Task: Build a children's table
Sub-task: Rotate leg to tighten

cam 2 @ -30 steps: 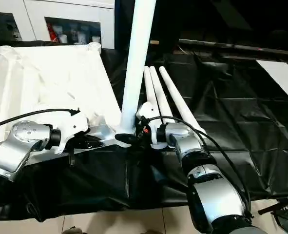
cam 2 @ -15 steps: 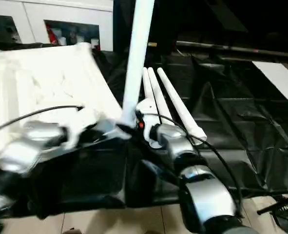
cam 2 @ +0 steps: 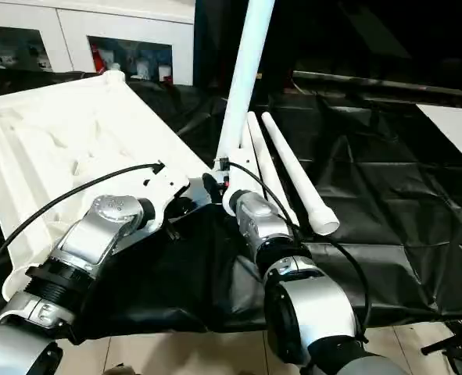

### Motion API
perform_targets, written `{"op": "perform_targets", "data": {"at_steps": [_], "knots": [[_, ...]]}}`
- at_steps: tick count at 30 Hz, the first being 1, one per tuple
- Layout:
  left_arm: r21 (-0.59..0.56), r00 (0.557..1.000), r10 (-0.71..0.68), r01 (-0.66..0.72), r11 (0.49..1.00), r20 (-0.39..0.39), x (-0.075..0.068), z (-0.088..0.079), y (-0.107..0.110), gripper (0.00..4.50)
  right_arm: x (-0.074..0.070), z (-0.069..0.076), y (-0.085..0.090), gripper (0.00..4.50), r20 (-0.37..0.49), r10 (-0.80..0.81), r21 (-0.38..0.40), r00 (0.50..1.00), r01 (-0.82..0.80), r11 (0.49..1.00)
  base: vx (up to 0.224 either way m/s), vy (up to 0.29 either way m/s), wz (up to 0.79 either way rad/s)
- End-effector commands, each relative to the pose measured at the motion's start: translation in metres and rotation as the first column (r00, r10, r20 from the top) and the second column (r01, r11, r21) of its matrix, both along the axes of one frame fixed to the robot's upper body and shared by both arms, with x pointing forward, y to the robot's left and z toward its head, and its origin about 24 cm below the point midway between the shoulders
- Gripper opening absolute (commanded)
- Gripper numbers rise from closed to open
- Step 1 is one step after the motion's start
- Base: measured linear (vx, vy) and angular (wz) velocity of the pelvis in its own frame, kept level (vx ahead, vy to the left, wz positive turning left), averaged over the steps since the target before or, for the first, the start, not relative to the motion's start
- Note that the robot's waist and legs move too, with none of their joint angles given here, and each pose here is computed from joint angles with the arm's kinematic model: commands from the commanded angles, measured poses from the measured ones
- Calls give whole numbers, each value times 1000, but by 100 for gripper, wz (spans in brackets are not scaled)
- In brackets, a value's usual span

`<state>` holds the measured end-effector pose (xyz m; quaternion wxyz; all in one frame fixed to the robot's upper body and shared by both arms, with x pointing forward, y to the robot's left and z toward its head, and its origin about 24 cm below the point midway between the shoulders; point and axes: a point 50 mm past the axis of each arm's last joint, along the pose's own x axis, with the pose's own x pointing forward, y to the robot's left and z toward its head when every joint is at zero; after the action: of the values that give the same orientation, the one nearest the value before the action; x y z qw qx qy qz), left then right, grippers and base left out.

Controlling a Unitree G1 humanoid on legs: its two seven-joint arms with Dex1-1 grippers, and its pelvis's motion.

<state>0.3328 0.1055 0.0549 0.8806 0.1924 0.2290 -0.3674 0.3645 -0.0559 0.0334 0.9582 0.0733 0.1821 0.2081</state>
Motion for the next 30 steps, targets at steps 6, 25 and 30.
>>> {"op": "perform_targets", "data": {"at_steps": [6,25,30], "knots": [[12,999,-32,33,999,-43,-10,-13,5,0,-13,-11,18,350,-38,176,-5,984,-176,984,0,0,0],[-67,894,-427,422,904,-133,-48,2,52,0,-14,7,-52,350,68,636,-195,768,-615,764,0,0,0],[-72,885,-443,437,896,-141,-50,4,57,0,-16,11,-55,350,88,670,-153,737,-655,740,0,0,0]]}}
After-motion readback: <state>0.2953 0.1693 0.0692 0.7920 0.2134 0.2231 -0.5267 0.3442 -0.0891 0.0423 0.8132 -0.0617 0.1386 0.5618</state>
